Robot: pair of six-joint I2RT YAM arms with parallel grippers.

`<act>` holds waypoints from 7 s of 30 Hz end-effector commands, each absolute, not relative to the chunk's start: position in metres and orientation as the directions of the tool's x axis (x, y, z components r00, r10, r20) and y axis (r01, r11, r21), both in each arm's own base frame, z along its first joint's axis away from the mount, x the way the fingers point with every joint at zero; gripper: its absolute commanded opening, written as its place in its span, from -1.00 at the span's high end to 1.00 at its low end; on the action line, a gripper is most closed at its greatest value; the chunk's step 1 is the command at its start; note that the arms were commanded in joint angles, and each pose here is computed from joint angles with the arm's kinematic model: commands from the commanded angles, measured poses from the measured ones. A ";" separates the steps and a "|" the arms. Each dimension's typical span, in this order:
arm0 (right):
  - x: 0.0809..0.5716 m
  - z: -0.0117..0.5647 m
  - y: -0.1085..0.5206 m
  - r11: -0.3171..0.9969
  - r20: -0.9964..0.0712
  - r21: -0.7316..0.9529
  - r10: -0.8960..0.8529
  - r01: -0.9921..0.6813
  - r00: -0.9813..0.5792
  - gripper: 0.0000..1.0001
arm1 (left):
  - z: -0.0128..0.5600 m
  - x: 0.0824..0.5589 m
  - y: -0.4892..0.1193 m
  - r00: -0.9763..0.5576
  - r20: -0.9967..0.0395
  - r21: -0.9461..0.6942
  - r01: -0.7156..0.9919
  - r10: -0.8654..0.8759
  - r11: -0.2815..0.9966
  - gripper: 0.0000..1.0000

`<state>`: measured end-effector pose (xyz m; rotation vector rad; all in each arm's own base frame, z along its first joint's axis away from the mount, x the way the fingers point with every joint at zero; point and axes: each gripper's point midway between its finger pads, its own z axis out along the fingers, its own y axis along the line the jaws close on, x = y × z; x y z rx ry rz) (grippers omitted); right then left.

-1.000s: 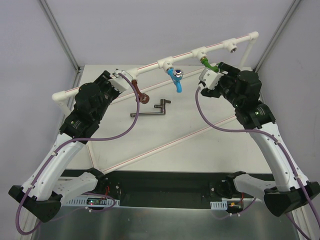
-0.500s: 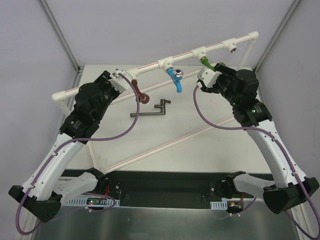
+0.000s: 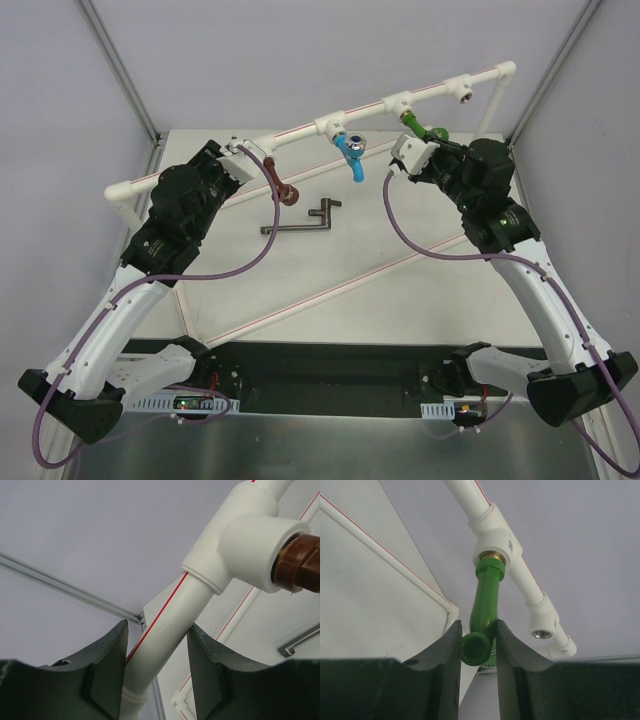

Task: Install the water faucets

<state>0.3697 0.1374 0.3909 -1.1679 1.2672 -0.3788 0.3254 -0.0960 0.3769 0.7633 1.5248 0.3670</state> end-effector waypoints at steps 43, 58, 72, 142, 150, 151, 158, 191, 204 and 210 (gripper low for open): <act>0.411 0.379 0.159 0.187 -0.286 0.937 0.893 -0.294 -0.346 0.97 | 0.318 0.314 -0.103 -0.103 -0.783 0.545 0.365 0.614 0.755 1.00; 0.403 0.388 0.156 0.135 -0.246 0.938 0.907 -0.319 -0.341 0.09 | 0.317 0.314 -0.103 -0.103 -0.781 0.546 0.368 0.616 0.753 1.00; 0.372 0.397 0.134 0.337 -0.451 0.861 0.852 -0.380 -0.266 -0.92 | 0.317 0.314 -0.105 -0.102 -0.782 0.542 0.374 0.615 0.752 1.00; 0.386 0.377 0.130 0.482 -0.518 -0.837 -0.851 -0.258 0.090 0.16 | 0.318 0.313 -0.103 -0.099 -0.782 0.546 0.369 0.616 0.752 1.00; 0.383 0.380 0.128 0.735 -0.798 -0.585 -0.597 -0.343 0.081 0.88 | 0.318 0.314 -0.103 -0.102 -0.782 0.545 0.368 0.615 0.753 1.00; 0.382 0.381 0.129 0.784 -0.848 -0.512 -0.527 -0.352 0.059 0.97 | 0.318 0.314 -0.104 -0.099 -0.782 0.546 0.369 0.616 0.752 1.00; 0.385 0.393 0.127 0.901 -0.998 -0.024 -0.046 -0.433 -0.040 0.97 | 0.317 0.314 -0.103 -0.104 -0.779 0.547 0.369 0.618 0.752 1.00; 0.400 0.407 0.132 0.073 -0.291 0.880 0.864 -0.469 -0.411 0.11 | 0.316 0.314 -0.103 -0.107 -0.777 0.549 0.368 0.621 0.751 1.00; 0.378 0.410 0.129 0.339 -0.550 0.785 0.766 -0.519 -0.332 -0.93 | 0.317 0.314 -0.103 -0.102 -0.779 0.548 0.369 0.618 0.751 1.00; 0.362 0.414 0.117 0.587 -0.752 0.632 0.623 -0.506 -0.216 -0.92 | 0.318 0.314 -0.103 -0.101 -0.780 0.547 0.370 0.618 0.751 1.00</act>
